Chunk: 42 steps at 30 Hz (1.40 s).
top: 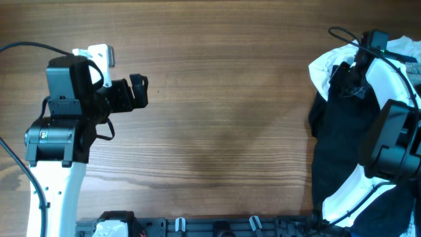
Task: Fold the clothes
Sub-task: 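Grasp the black shorts waistband with the right gripper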
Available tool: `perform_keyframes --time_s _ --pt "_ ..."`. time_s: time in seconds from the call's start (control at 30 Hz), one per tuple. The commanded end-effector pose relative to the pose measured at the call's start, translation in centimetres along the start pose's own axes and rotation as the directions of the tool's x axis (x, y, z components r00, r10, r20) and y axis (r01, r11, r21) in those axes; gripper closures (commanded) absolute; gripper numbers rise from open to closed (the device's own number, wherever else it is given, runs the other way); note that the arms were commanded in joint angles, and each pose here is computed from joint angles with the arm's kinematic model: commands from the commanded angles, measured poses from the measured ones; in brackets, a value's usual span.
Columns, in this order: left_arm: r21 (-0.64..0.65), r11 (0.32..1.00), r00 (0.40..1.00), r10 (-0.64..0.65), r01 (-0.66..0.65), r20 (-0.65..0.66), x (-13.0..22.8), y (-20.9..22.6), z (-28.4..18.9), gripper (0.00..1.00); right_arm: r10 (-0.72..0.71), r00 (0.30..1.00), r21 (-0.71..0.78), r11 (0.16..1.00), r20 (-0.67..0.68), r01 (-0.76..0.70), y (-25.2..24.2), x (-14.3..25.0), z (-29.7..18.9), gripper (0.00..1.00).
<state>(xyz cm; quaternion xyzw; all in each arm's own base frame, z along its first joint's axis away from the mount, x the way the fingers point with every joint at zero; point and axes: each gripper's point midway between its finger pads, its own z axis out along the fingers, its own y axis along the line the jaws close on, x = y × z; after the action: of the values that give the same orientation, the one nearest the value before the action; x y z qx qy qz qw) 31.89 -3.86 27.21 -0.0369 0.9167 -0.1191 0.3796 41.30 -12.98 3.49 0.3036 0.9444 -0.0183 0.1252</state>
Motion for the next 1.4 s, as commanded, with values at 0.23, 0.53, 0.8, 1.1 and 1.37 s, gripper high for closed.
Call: perform_keyframes --time_s 0.23,0.53,0.8,1.1,1.37 --pt "0.019 1.000 1.000 -0.007 0.007 0.024 -0.8 -0.3 -0.6 0.00 -0.033 0.939 -0.120 0.990 0.342 0.079 2.2 -6.5 -13.1 0.96" --pt "0.070 0.997 0.972 -0.050 0.035 0.232 -4.8 -1.5 -3.6 0.00 -0.093 0.747 -0.365 0.828 0.659 0.426 12.0 -1.5 -32.2 0.96" --pt "0.058 0.997 0.981 -0.056 0.045 0.185 -3.3 -1.3 -4.0 0.00 -0.071 0.955 -0.040 0.996 0.287 0.086 5.2 -1.2 -15.6 0.40" --pt "0.043 0.997 0.991 -0.066 0.062 0.118 -2.5 -0.9 -2.3 0.00 -0.047 0.997 0.063 0.997 -0.065 0.051 2.3 1.3 0.1 0.27" --pt "0.040 0.997 0.992 -0.067 0.063 0.108 -2.4 -0.8 -1.9 0.00 -0.037 0.999 0.029 0.999 0.025 0.036 2.6 -1.5 -3.9 0.96"
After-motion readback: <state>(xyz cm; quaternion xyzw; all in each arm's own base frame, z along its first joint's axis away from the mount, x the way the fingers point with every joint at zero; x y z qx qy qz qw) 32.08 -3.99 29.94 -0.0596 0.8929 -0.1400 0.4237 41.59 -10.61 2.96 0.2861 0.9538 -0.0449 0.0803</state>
